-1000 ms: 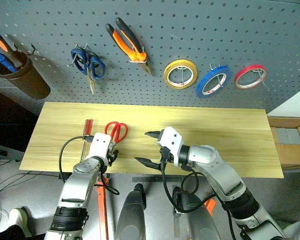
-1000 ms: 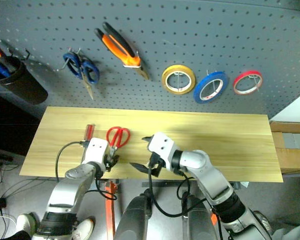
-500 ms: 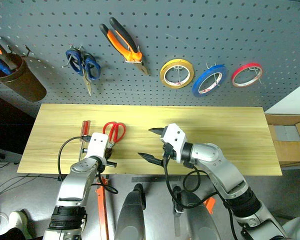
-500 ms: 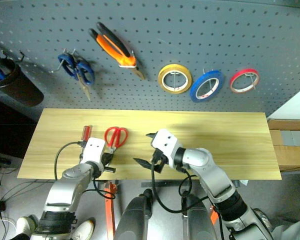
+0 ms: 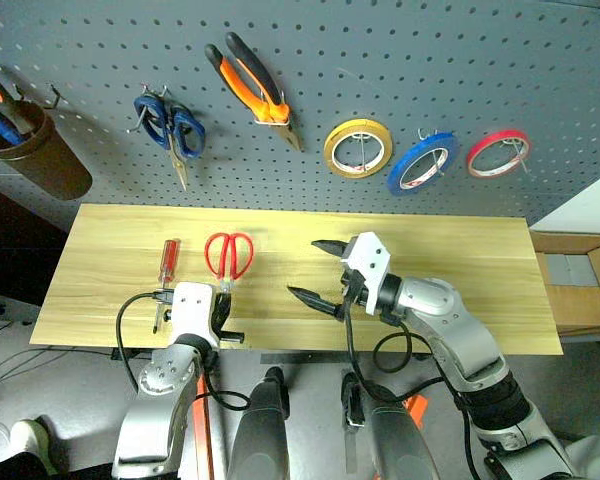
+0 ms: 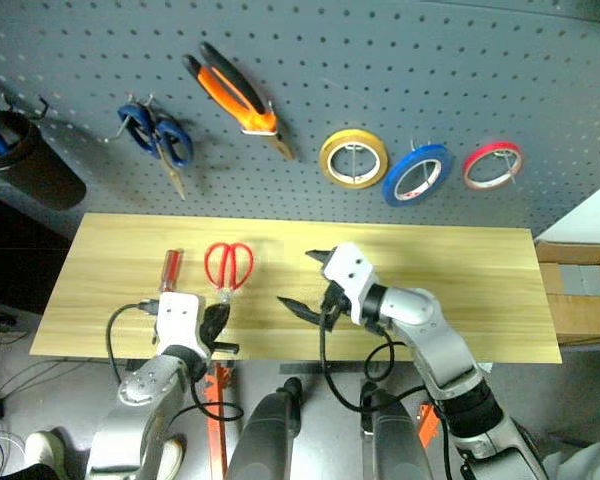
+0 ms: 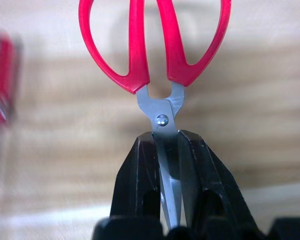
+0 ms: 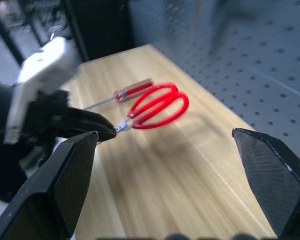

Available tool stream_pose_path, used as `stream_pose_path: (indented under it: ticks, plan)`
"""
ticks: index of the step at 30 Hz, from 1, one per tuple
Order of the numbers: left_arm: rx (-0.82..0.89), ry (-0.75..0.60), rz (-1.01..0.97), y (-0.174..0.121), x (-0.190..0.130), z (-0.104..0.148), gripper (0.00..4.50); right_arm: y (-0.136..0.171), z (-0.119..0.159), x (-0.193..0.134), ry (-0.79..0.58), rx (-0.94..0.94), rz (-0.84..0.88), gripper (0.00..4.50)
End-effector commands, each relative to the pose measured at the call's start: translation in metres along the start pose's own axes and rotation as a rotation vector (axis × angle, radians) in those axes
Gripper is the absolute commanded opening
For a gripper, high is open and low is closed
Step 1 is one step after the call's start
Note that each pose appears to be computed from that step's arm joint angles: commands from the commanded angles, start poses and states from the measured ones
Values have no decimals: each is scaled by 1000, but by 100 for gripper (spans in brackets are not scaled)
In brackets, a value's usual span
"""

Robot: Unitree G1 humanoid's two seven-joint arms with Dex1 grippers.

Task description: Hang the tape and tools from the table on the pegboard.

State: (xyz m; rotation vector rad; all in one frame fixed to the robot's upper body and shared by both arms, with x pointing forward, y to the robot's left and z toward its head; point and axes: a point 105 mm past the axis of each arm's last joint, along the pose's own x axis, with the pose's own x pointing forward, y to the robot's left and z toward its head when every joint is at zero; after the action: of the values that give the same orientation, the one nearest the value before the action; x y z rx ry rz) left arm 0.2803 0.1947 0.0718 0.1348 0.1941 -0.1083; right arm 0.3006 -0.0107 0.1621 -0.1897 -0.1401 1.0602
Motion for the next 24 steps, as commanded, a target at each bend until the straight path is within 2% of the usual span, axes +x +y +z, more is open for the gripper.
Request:
stream_pose_path:
  ticks: [1, 4, 8, 12, 16, 19, 24]
  plan:
    - [-16, -131, 52, 2, -23, 15, 24, -4, 21, -6, -104, 5, -47, 450]
    - [14, -169, 128, 5, -54, 11, 24, -5, 24, -8, -130, 15, -66, 450]
    - [59, -289, 129, -1, -69, 35, 24, -4, 31, -15, -168, 20, -44, 450]
    - [124, -420, 127, 0, -72, 58, 24, 1, 44, -21, -234, 57, 8, 450]
    - [165, -496, 155, 7, -74, 64, 24, 2, 61, -24, -311, 73, 29, 450]
    - [197, -538, 183, 17, -71, 64, 24, 2, 65, -24, -324, 76, 41, 450]
    - [181, -555, 237, 44, -52, 47, 24, 2, 67, -20, -324, 71, 57, 450]
